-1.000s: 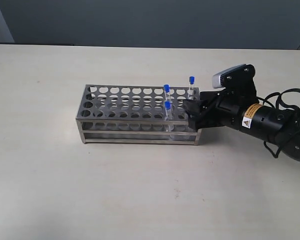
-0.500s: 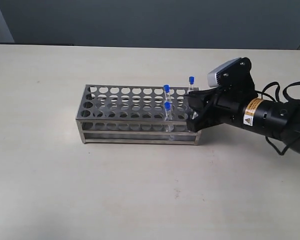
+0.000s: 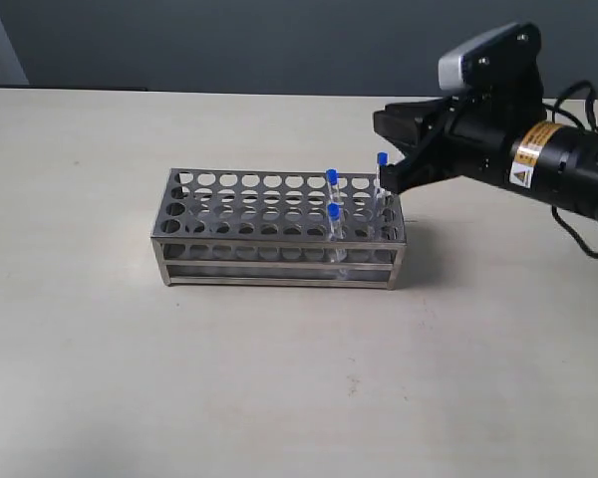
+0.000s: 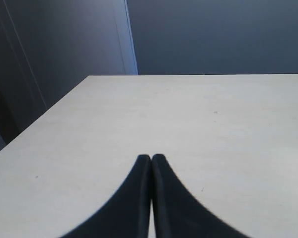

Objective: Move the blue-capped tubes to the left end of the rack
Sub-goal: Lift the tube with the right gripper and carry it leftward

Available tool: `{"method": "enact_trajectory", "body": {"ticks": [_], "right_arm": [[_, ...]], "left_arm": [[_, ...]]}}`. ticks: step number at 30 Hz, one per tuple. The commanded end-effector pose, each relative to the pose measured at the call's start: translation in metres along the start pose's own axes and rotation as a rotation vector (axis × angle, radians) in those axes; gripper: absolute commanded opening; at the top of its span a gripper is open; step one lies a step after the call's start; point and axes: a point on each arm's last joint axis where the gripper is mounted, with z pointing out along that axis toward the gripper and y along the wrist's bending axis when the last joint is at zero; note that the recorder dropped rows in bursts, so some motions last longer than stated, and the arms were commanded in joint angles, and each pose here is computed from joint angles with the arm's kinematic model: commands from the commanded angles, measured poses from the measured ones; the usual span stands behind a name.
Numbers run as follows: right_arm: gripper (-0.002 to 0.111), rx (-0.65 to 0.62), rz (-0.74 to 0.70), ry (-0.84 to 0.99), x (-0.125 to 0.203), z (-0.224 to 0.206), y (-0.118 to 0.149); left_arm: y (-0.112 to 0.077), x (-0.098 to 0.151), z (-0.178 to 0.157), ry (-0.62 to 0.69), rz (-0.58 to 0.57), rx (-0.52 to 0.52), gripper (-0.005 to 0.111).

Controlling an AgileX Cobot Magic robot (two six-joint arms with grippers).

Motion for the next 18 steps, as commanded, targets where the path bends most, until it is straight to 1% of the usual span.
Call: {"method": "enact_trajectory", "body": {"ticks": [1,7,9,13,18], "right_arm": [[0.0,-0.07,-0.028,-0.035,-0.032,0.014,0.01],[0.0,-0.135,-0.134,-0.045,-0.073,0.054,0.047],[0.0,-0.151,-0.154,-0.04,-0.079,0.073,0.057],[0.0,-0.197,-0.164,-0.03,-0.073,0.109,0.071],[0.0,-0.238,-0.155,-0.036,-0.058,0.143,0.073]], "left_arm": [[0.0,0.0,0.0,-0.01,-0.006,-0.001,0.0],[0.0,0.0,0.0,-0.01,-0.006,-0.001,0.0],[0.0,0.0,0.0,-0.01,-0.006,-0.001,0.0],[0.0,0.0,0.0,-0.01,-0.006,-0.001,0.0],[0.0,0.0,0.0,-0.01,-0.006,-0.001,0.0]]}}
